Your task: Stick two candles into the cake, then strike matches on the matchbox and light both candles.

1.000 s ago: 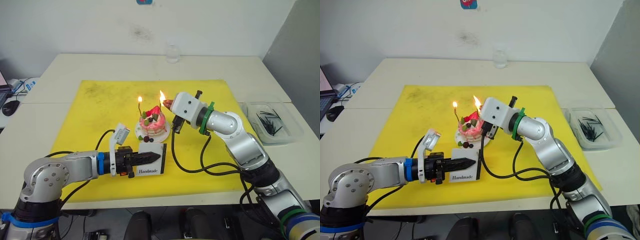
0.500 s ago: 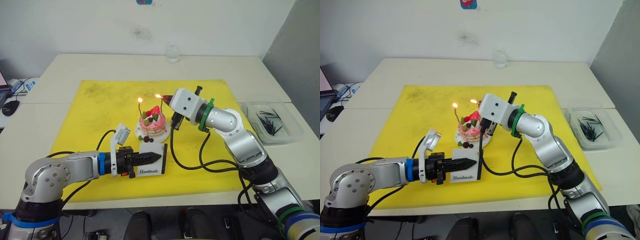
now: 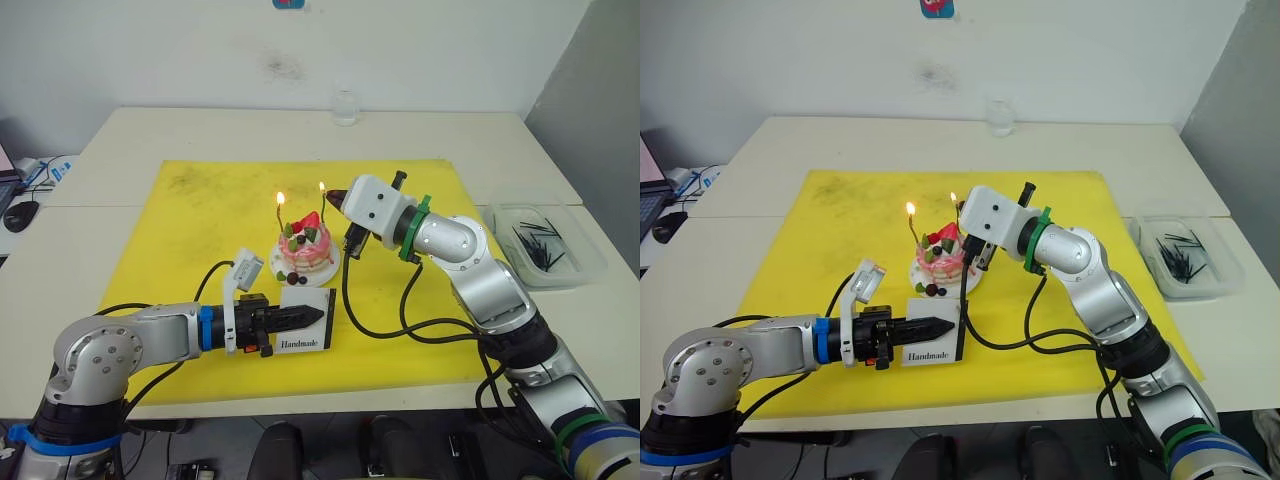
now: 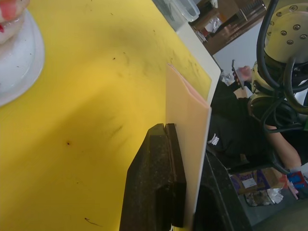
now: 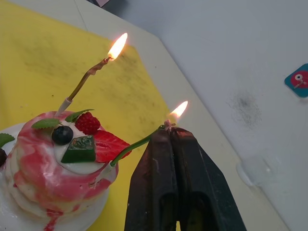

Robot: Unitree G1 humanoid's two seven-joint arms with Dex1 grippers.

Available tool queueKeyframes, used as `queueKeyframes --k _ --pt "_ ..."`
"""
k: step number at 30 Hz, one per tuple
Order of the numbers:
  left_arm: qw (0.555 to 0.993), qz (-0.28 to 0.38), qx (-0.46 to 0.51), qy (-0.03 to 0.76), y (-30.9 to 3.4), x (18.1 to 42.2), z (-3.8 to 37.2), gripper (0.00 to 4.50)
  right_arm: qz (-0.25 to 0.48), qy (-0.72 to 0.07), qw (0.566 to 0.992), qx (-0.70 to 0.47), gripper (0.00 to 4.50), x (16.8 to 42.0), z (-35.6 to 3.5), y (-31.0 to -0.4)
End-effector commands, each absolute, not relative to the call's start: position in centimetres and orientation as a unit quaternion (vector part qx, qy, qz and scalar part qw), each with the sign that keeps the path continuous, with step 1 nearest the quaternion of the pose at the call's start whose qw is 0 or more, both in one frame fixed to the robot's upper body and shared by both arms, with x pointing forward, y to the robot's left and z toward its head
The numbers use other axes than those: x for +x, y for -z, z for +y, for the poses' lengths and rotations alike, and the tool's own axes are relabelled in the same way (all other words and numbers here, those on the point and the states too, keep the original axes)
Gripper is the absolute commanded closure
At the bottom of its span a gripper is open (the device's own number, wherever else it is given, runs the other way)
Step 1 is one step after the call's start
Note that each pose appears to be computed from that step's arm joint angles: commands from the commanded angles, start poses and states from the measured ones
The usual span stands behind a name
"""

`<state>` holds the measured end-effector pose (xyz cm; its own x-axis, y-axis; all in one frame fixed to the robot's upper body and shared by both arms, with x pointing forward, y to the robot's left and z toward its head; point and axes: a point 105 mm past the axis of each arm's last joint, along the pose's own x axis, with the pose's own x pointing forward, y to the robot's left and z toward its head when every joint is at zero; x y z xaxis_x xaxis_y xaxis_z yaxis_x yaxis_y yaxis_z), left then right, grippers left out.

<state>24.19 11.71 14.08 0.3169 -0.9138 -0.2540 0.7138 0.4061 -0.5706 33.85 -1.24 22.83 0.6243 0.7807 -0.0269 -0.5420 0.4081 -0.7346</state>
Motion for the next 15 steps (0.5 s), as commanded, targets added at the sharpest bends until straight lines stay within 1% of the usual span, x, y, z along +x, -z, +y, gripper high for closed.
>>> queueKeyframes --k 1,15 --pt "0.789 0.258 -0.175 0.530 -15.04 23.96 11.26 4.50 -0.193 -0.393 0.820 -0.369 4.49 33.17 -1.35 -24.56" --pt "0.788 0.258 -0.176 0.531 -15.04 23.90 11.21 4.50 -0.179 -0.397 0.819 -0.374 4.49 33.28 -1.45 -24.05"
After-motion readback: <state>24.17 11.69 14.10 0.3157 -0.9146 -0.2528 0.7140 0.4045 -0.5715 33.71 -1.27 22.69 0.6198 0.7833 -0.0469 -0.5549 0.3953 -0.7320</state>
